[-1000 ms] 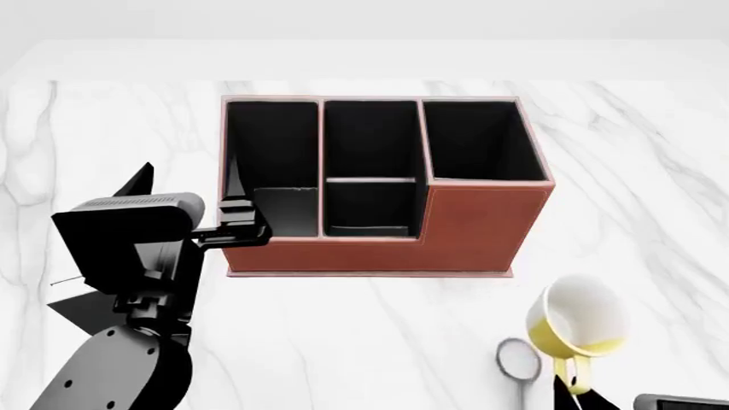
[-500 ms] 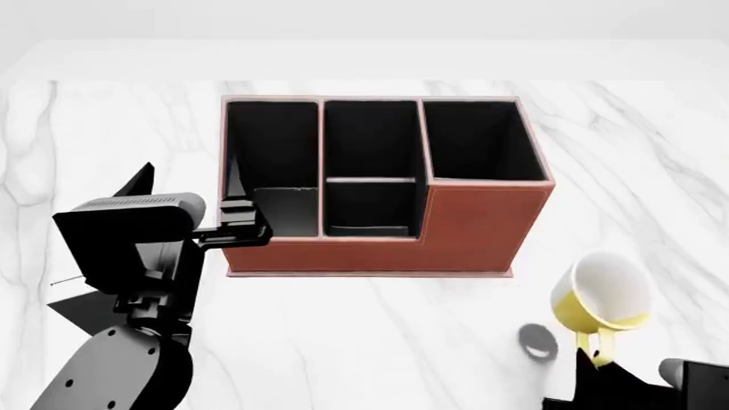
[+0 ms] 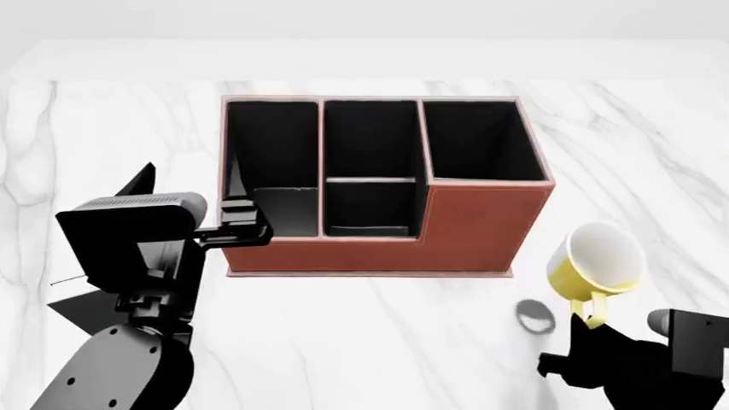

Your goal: Pick up the yellow and white mug and place it to the right of the caddy.

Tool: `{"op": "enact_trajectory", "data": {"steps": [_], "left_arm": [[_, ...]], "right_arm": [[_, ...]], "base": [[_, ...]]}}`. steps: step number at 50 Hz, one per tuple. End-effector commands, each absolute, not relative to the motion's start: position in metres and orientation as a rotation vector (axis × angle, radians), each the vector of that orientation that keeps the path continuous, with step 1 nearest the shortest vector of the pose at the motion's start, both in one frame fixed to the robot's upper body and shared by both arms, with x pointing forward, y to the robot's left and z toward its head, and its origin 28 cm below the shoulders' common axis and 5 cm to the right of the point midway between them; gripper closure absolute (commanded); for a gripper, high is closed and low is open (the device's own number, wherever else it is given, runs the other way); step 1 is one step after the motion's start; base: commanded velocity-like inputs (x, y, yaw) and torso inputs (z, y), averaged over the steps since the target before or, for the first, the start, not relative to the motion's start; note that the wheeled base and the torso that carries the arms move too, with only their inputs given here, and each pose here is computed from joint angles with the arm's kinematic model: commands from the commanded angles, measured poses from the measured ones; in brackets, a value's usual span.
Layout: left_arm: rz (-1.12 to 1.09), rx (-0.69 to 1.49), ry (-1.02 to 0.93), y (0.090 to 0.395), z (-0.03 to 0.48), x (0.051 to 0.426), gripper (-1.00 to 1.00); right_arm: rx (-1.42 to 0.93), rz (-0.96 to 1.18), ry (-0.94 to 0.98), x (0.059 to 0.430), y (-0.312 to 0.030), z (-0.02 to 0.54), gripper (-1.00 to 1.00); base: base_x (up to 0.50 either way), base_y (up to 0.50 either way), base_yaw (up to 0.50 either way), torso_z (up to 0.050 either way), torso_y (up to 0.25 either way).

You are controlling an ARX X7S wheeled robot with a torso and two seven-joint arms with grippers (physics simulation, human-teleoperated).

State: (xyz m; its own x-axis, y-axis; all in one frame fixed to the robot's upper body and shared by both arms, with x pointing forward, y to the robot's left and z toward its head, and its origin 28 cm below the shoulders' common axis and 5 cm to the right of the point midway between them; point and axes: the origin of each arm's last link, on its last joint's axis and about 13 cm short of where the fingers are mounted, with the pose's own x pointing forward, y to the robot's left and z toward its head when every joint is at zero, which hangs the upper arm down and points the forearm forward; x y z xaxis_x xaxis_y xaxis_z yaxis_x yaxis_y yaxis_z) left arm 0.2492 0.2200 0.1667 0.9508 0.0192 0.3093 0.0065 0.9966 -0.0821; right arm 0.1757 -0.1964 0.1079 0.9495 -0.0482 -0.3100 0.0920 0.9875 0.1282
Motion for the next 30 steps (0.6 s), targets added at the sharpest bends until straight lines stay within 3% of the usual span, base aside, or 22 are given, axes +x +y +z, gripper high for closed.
{"op": "enact_trajectory", "data": {"steps": [1,30], "left_arm": [[0.006,-0.081,-0.314,0.220,0.166,0.250,-1.00],[0.006,-0.069,-0.313,0.218,0.164,0.251,-1.00]], "right_arm": [[0.138,-0.072,0.301,0.193,-0.202,0.115,1.00],[0.151,-0.102,0.313,0.236,-0.212,0.116,1.00]], "base": [[0.00,0.00,0.00,0.000,0.000],[0.00,0.00,0.00,0.000,0.000]]}}
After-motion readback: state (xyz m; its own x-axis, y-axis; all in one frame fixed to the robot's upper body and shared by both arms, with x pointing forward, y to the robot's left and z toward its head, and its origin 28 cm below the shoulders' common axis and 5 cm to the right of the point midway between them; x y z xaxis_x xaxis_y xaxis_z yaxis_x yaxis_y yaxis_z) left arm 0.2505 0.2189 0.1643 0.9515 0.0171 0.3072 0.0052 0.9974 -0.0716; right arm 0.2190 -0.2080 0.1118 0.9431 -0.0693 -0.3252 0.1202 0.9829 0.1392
